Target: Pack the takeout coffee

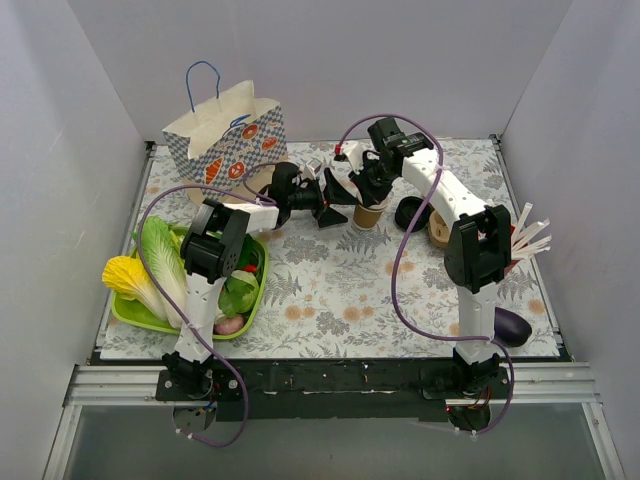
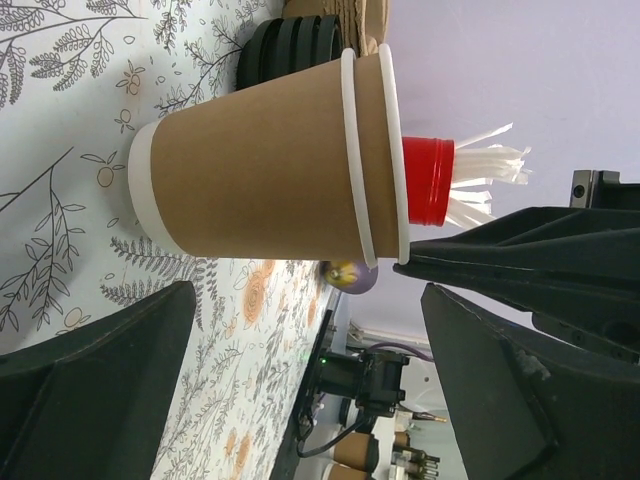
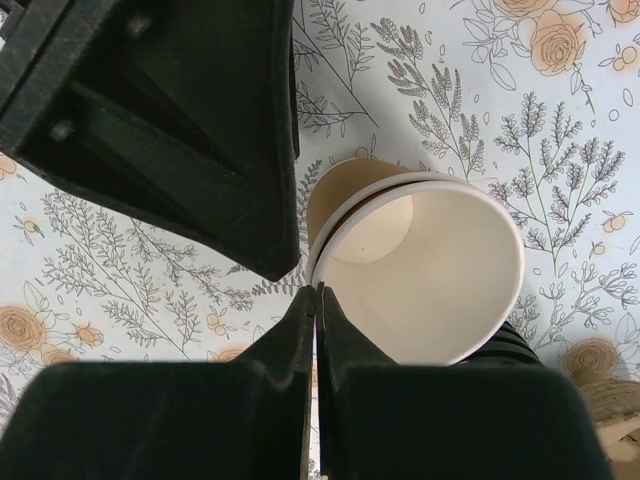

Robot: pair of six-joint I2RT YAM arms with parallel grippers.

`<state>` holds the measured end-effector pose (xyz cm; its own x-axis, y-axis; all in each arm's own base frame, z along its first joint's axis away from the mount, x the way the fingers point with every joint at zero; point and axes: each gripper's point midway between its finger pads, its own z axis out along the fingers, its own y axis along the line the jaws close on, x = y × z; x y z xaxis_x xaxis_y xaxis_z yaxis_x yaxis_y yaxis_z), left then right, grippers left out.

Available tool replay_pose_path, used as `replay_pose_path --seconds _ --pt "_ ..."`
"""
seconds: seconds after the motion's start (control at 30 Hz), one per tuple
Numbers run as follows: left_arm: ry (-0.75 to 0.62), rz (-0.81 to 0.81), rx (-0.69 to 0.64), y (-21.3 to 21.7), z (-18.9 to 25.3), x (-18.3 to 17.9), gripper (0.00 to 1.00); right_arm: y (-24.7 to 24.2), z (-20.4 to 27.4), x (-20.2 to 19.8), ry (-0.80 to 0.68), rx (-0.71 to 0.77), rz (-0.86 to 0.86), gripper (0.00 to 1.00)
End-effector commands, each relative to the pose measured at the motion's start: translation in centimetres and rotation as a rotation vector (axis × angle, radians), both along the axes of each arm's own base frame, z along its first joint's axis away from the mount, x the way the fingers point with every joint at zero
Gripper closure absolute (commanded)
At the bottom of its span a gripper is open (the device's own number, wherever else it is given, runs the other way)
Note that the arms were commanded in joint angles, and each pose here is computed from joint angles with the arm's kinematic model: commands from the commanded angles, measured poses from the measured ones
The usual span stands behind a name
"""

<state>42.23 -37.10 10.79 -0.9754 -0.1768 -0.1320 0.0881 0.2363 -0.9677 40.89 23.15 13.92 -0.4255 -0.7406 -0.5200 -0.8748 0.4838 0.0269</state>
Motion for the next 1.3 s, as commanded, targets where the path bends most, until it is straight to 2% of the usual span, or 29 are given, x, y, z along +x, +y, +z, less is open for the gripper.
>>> replay_pose_path --seconds 0.0,0.67,0.97,1.27 --pt "-0.010 0.000 0.006 -0.4 0.0 0.5 0.02 1.1 1.9 0.2 -0.021 0.045 0.010 0.99" --pt "-0.003 0.005 -0.006 -1.2 -1.1 1.3 0.02 1.1 2.5 0.2 -0.044 0.041 -0.001 0.99" --pt "0.006 0.007 0.032 -1.4 -2.6 1.1 0.02 1.8 5.2 2.9 -0.189 0.099 -0.053 0.99" --pt "-0.005 0.004 0.031 -1.5 -2.1 1.2 0.02 0.5 2.8 1.4 -0.175 0.043 -0.028 0.99"
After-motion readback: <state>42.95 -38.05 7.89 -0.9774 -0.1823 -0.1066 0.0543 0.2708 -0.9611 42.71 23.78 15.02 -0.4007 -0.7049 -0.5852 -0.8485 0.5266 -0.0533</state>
